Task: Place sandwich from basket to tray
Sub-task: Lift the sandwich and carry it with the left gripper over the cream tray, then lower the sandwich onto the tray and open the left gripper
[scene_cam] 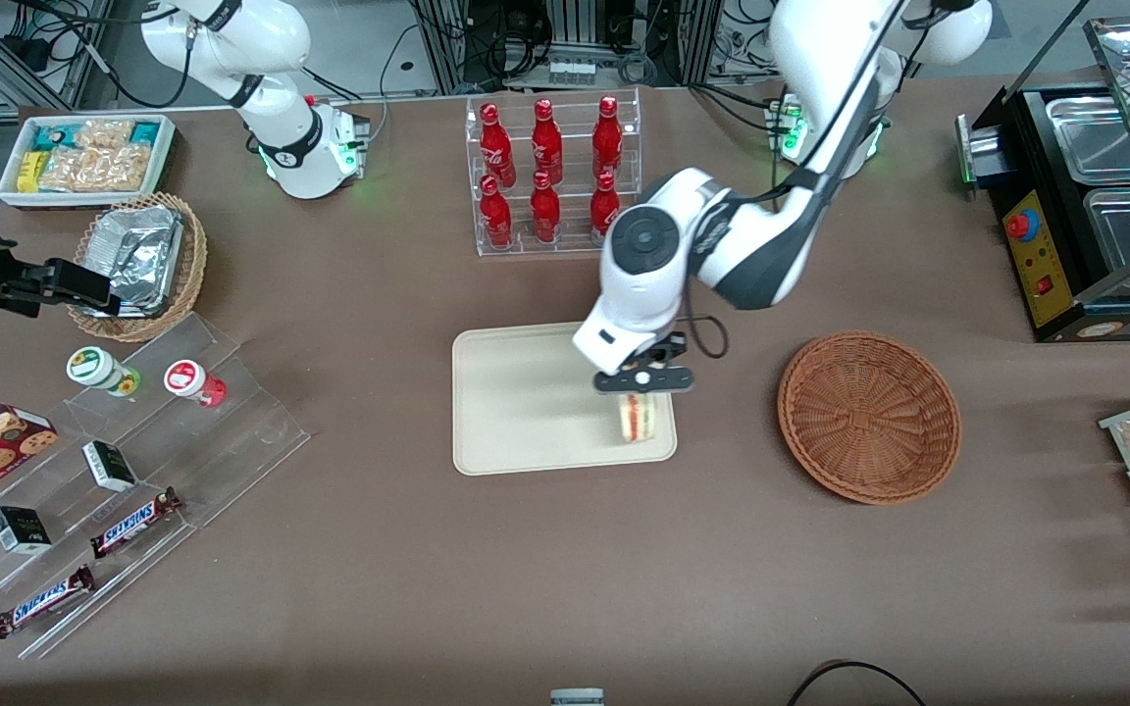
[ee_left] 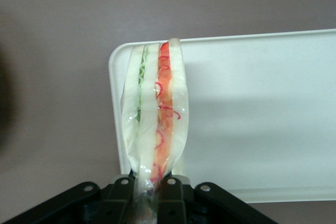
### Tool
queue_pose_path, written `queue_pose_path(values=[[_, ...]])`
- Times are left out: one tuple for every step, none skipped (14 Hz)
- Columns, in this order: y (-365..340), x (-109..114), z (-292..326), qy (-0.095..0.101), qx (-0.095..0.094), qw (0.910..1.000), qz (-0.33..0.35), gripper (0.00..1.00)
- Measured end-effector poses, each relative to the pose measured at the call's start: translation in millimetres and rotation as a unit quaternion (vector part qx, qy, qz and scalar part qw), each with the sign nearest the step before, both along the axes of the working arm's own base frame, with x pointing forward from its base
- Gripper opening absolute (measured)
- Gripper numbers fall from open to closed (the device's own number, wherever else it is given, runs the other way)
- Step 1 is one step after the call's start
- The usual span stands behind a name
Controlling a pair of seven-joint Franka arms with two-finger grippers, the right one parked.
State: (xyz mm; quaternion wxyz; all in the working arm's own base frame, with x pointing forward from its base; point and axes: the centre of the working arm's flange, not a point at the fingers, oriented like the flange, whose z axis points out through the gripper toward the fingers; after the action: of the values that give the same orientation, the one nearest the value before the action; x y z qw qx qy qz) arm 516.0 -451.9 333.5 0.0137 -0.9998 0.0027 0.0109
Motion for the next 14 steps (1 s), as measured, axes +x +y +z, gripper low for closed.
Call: queue_pose_path(values=[[-12,-2,-8,0.003,-0.002,1.0,-0.003,0.15],[-23,-5,-15,0.005,-0.003,1.0,-0.006,0.15],[-33,-8,-22,0.005,-0.004,1.0,-0.008,0.15],[-44,-11,-31,0.004,-0.007,0.9999,-0.011,0.15],[-53,-15,-40,0.001,-0.01,0.9998,-0.015,0.15],[-61,-19,-50,-0.001,-0.014,0.9997,-0.019,0.15],[-67,-23,-60,-0.002,-0.016,0.9997,-0.021,0.15],[-73,-28,-70,-0.002,-0.017,0.9997,-0.02,0.15],[-78,-33,-78,-0.001,-0.017,0.9997,-0.019,0.15],[-82,-37,-84,-0.001,-0.017,0.9997,-0.018,0.15],[-84,-39,-87,0.0,-0.016,0.9998,-0.015,0.15],[-84,-40,-88,0.001,-0.015,0.9998,-0.011,0.15],[-84,-40,-88,0.001,-0.015,0.9999,-0.006,0.15],[-85,-40,-88,0.001,-0.015,0.9999,-0.002,0.15]])
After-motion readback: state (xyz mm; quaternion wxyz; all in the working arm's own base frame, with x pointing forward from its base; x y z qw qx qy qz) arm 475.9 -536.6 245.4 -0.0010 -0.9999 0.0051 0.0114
